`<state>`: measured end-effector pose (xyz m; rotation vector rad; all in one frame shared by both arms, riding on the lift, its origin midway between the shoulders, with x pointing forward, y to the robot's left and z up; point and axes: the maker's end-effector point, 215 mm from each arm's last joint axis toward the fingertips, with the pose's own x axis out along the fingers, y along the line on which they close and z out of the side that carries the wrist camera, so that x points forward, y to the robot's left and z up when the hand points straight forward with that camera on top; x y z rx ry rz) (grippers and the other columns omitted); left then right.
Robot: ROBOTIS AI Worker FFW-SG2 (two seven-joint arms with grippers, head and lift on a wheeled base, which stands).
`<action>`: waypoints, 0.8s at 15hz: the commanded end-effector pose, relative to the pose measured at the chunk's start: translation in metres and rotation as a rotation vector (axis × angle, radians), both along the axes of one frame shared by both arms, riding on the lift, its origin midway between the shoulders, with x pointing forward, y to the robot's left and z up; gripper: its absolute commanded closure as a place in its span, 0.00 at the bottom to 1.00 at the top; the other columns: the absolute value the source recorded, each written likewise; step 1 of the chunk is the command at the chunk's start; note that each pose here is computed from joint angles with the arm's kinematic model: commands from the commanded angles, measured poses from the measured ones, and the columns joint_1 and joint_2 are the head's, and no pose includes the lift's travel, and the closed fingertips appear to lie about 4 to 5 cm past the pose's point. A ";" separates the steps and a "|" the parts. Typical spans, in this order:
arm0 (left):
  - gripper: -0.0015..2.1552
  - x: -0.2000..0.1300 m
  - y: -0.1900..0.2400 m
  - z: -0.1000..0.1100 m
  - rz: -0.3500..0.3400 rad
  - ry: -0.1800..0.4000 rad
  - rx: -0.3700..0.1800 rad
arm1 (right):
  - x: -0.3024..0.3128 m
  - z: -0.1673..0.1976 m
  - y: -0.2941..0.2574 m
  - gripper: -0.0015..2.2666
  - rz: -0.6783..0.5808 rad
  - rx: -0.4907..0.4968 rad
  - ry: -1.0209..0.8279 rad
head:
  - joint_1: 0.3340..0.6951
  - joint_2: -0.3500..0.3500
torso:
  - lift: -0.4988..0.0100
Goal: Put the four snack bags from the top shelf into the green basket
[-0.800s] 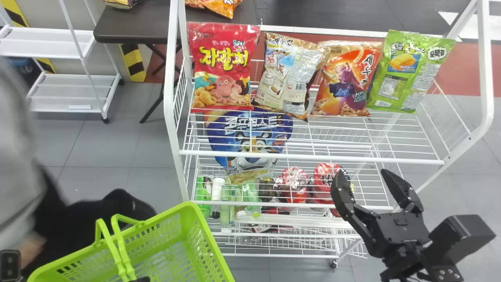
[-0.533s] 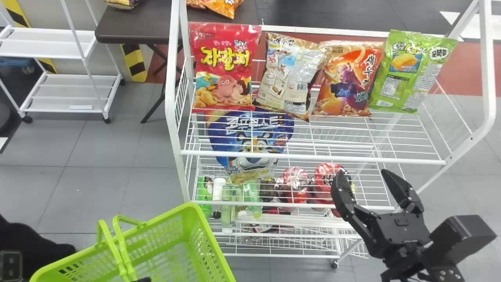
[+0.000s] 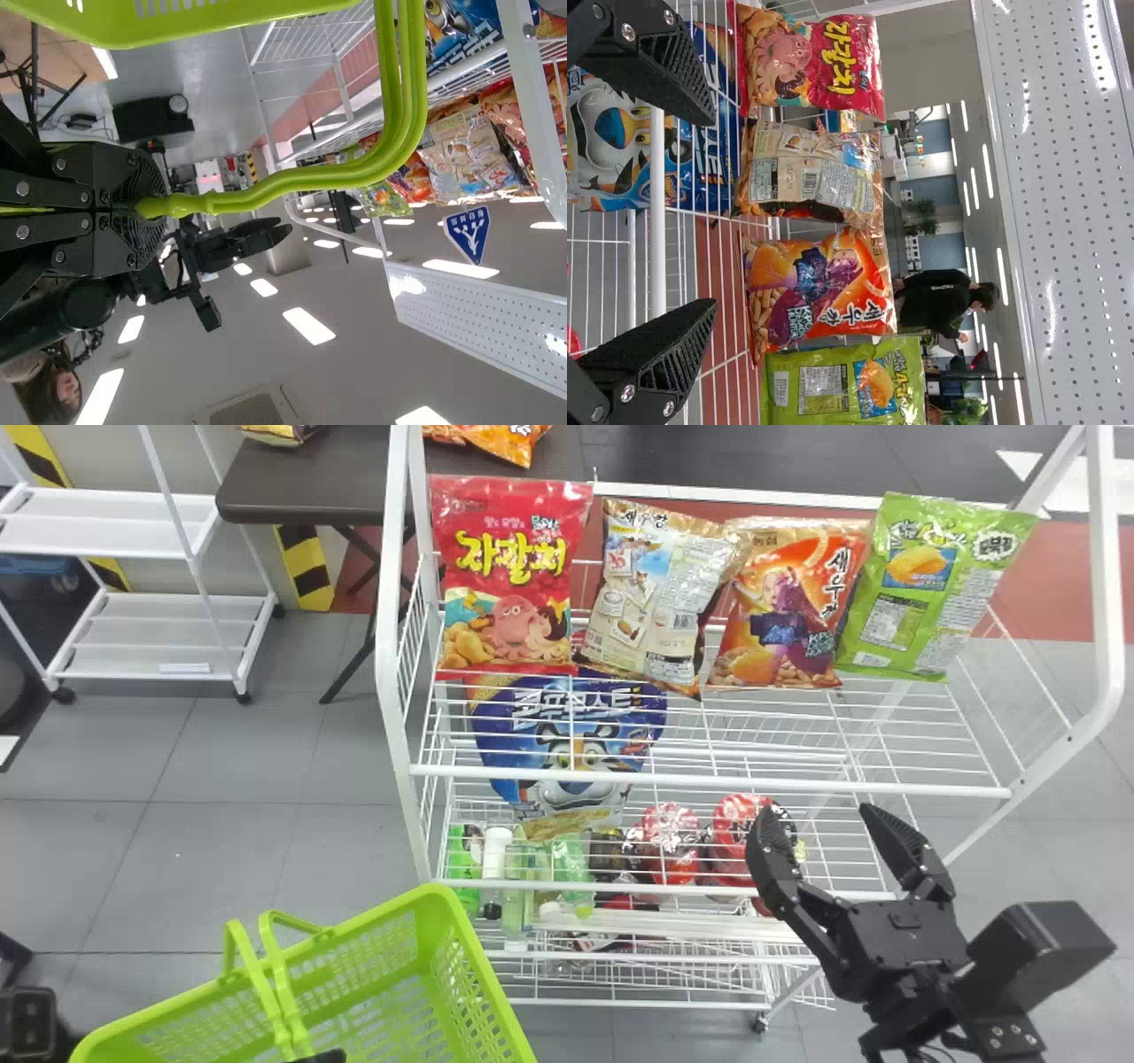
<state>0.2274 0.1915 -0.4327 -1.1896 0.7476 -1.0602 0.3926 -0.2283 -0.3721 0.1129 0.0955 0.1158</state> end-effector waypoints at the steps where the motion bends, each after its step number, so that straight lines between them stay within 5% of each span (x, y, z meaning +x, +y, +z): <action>1: 1.00 0.007 -0.001 0.007 -0.007 0.015 -0.029 | 0.013 -0.001 0.010 0.04 0.018 0.006 0.016 | 1.00 0.40 | 0.98; 8: 1.00 0.015 -0.006 0.013 -0.025 0.009 -0.037 | 0.113 -0.016 0.106 0.04 0.129 -0.012 0.101 | 1.00 0.53 | 0.98; 12: 1.00 0.017 -0.005 0.014 -0.022 0.005 -0.036 | 0.162 -0.012 0.175 0.04 0.214 -0.044 0.112 | 1.00 0.68 | 0.98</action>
